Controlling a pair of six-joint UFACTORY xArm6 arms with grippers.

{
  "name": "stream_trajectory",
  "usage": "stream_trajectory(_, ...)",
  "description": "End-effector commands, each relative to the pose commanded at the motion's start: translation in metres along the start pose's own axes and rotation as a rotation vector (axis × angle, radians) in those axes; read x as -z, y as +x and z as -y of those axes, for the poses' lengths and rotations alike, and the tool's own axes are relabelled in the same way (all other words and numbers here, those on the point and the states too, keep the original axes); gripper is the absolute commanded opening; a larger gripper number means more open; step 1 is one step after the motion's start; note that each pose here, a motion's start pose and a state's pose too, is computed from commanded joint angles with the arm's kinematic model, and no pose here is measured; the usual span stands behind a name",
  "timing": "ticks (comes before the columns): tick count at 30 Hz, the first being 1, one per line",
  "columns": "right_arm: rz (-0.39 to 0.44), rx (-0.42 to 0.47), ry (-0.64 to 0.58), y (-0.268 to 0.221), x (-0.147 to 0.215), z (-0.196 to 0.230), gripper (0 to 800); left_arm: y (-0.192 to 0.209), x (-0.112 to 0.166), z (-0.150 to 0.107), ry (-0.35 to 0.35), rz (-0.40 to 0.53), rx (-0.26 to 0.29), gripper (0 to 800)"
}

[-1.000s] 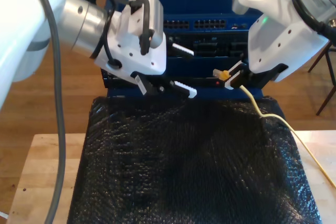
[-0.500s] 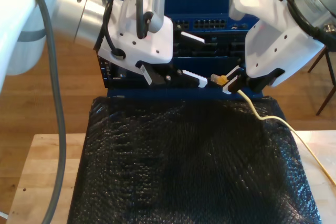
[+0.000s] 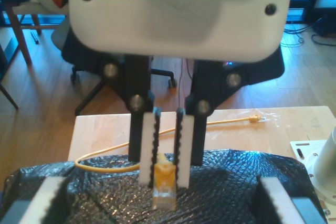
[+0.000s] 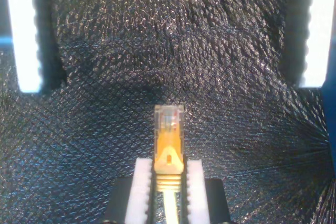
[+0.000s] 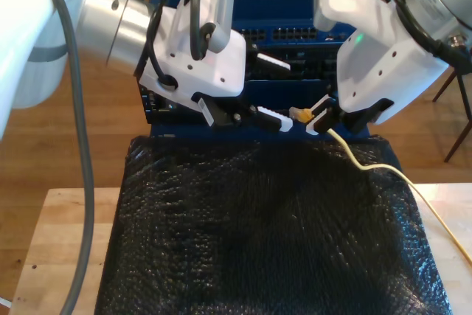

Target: Grab the cable and plug it in

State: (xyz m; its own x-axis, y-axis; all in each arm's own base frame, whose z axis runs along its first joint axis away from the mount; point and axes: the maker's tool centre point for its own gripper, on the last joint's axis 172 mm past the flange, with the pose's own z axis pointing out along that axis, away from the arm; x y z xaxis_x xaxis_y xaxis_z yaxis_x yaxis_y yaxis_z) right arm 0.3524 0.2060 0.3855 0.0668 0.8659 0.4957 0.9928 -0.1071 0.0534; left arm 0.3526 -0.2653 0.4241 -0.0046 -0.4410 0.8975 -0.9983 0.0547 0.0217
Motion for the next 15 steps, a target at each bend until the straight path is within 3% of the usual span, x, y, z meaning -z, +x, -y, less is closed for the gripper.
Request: stream_trajectory(15, -0.041, -0.003, 0.025, 0.013, -0.002, 0.007, 2, -0.002, -0.002, -0.004, -0.016, -0.002, -0.037, 717)
